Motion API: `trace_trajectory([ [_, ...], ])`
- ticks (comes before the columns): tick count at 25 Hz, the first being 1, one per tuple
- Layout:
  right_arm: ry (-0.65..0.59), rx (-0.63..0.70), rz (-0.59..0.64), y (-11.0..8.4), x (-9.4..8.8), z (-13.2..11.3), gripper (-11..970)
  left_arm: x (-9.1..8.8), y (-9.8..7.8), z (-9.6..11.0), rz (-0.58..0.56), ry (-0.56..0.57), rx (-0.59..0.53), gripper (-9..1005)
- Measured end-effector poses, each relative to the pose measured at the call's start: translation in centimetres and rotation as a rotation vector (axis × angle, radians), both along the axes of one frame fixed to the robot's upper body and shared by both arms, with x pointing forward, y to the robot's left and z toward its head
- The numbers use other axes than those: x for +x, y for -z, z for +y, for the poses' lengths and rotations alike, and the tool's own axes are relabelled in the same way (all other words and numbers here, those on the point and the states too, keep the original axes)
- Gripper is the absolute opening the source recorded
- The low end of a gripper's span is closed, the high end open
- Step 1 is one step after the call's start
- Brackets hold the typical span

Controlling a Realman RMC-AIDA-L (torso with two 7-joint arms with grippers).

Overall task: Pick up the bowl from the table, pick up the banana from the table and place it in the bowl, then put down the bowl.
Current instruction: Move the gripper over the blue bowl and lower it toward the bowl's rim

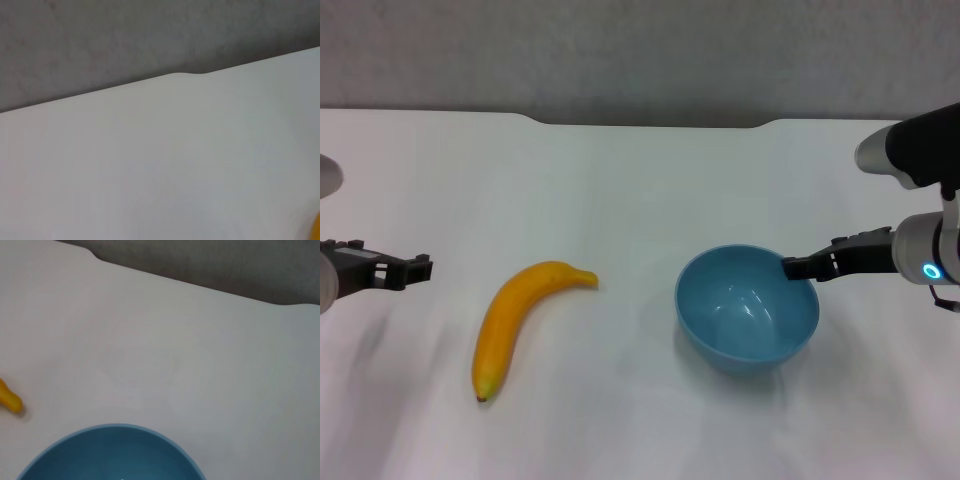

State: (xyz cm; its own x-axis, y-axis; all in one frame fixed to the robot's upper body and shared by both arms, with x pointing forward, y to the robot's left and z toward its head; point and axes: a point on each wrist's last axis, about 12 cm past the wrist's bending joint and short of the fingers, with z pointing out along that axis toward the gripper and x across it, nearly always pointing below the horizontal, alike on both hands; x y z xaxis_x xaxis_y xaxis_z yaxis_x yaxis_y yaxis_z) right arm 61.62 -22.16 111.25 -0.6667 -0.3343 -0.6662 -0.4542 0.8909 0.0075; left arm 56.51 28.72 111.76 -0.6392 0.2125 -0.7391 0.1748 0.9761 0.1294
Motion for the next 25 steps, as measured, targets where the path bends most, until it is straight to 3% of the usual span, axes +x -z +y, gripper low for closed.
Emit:
trace_trajectory([
  [13,-0.006,0.014,0.013,1.1,-0.4,1.1,776,-0.2,0.0,-3.0,0.051,0.059,-0.019,855],
  [25,0.013,0.018,0.049,2.5,-0.4,1.9,758,-0.1,0.3,-3.0,0.063,0.052,-0.025,853],
])
